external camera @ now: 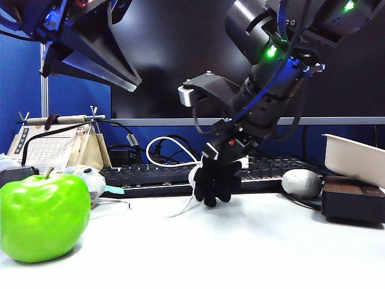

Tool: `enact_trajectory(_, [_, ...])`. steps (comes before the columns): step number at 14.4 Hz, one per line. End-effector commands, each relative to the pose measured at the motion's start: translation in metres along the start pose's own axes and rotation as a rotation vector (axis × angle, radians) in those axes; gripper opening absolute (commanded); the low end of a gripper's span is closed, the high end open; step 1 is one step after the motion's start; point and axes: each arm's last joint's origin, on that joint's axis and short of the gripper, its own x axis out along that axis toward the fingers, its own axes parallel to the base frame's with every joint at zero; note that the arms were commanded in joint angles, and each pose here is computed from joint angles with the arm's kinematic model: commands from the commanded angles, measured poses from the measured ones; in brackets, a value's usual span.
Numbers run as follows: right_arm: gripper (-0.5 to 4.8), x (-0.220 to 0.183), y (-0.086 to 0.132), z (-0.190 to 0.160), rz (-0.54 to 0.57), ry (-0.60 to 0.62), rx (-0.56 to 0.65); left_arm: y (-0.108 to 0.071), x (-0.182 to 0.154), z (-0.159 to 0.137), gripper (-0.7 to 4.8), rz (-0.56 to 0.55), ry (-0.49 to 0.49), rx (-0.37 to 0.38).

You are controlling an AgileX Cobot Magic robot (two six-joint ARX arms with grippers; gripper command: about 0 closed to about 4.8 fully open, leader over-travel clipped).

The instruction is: Place the tilting octopus upright.

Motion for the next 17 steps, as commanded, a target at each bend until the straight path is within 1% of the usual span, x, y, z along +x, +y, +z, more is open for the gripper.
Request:
enact_trajectory(1, [-0.02, -0.002, 0.002, -0.002, 0.024, 0.042, 0.108, -0.001, 0.000, 0.001, 0.70, -0.003, -0.007, 0.037])
enact_trajectory(4, [-0.02, -0.002, 0.004, -0.007, 0.041, 0.093, 0.122, -0.001, 0.000, 0.002, 0.70, -0.006, -0.015, 0.123])
enact_trajectory(6, [-0.02, -0.002, 0.004, -0.007, 0.041, 0.094, 0.141, -0.002, -0.001, 0.005, 0.70, -0.036, -0.046, 0.167])
enact_trajectory(9, [-0.02, -0.002, 0.005, -0.008, 0.042, 0.101, 0.180, -0.003, -0.001, 0.011, 0.70, -0.085, -0.107, 0.205])
enact_trajectory(10, [-0.02, -0.003, 0.006, -0.010, 0.051, 0.128, 0.198, -0.003, -0.001, 0.012, 0.70, -0.085, -0.117, 0.211])
enact_trajectory(12, [-0.02, -0.004, 0.008, -0.015, 0.085, 0.172, 0.198, -0.003, -0.001, 0.012, 0.70, -0.085, -0.115, 0.210])
enact_trajectory(15, [-0.02, -0.004, 0.009, -0.018, 0.092, 0.214, 0.231, -0.003, -0.001, 0.012, 0.70, -0.085, -0.114, 0.210])
enact_trajectory(17, [-0.02, -0.005, 0.010, -0.021, 0.098, 0.240, 0.232, -0.003, -0.001, 0.012, 0.70, -0.085, -0.114, 0.209])
